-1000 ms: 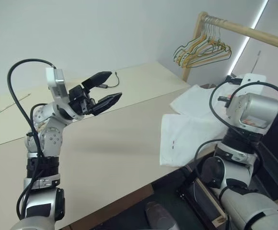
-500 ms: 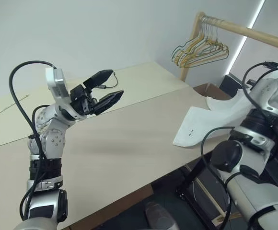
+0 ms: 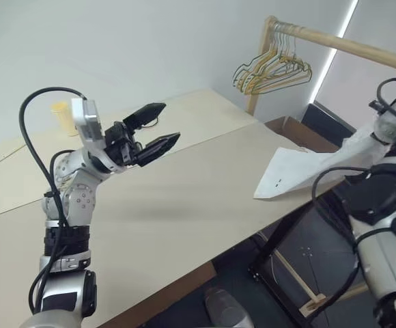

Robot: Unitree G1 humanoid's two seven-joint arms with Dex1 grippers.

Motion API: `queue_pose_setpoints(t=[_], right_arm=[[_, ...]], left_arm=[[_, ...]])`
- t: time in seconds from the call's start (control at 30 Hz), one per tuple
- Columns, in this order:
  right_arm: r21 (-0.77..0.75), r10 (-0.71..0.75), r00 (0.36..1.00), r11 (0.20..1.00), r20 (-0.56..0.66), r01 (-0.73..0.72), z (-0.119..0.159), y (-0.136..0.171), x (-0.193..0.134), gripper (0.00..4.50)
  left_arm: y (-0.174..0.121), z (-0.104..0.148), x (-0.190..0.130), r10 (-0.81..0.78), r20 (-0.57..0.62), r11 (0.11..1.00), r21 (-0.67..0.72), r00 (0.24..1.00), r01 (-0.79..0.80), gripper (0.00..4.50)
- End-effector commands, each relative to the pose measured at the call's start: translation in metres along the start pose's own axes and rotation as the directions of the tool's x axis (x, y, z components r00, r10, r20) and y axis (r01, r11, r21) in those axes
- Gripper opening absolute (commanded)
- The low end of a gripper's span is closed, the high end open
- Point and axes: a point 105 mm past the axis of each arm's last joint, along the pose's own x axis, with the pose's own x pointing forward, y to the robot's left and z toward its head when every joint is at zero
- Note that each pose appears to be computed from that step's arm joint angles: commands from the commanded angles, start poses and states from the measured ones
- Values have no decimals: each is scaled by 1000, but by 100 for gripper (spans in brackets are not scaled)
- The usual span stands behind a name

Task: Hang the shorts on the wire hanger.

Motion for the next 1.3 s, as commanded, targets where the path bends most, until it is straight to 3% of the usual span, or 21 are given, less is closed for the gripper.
queue_pose_setpoints(t=[0.03, 0.3, 0.47, 0.9, 1.0, 1.07, 1.13, 1.3], right_arm=[[93, 57, 998, 994, 3, -57, 15, 7, -6, 0], [96, 87, 993, 992, -75, -80, 1, 15, -3, 0], [20, 19, 998, 1000, -58, -17, -3, 10, 0, 0], [-88, 13, 1000, 996, 3, -12, -8, 19, 0, 447], [-162, -64, 989, 983, 133, 85, 10, 12, -6, 449], [-227, -139, 941, 950, 309, 215, 31, 8, -19, 449], [-278, -178, 845, 893, 505, 354, 51, 10, -37, 449], [-329, -28, 559, 784, 829, 526, 78, 50, -96, 449]], left_arm=[[-3, 8, 2, -24, -7, 998, 49, 1000, 24, 446], [-5, 5, 3, -40, -15, 998, 55, 999, 40, 446], [-9, 8, 3, -67, 8, 997, 45, 998, 67, 446], [-9, 7, -2, -39, 1, 997, 68, 999, 39, 450], [-5, 9, -6, -21, -8, 996, 82, 1000, 21, 450], [-3, 10, -8, -12, -14, 996, 93, 1000, 13, 450], [-1, 11, -8, -4, -19, 995, 101, 1000, 6, 450], [0, 11, -9, 2, -19, 995, 101, 1000, 0, 450]])
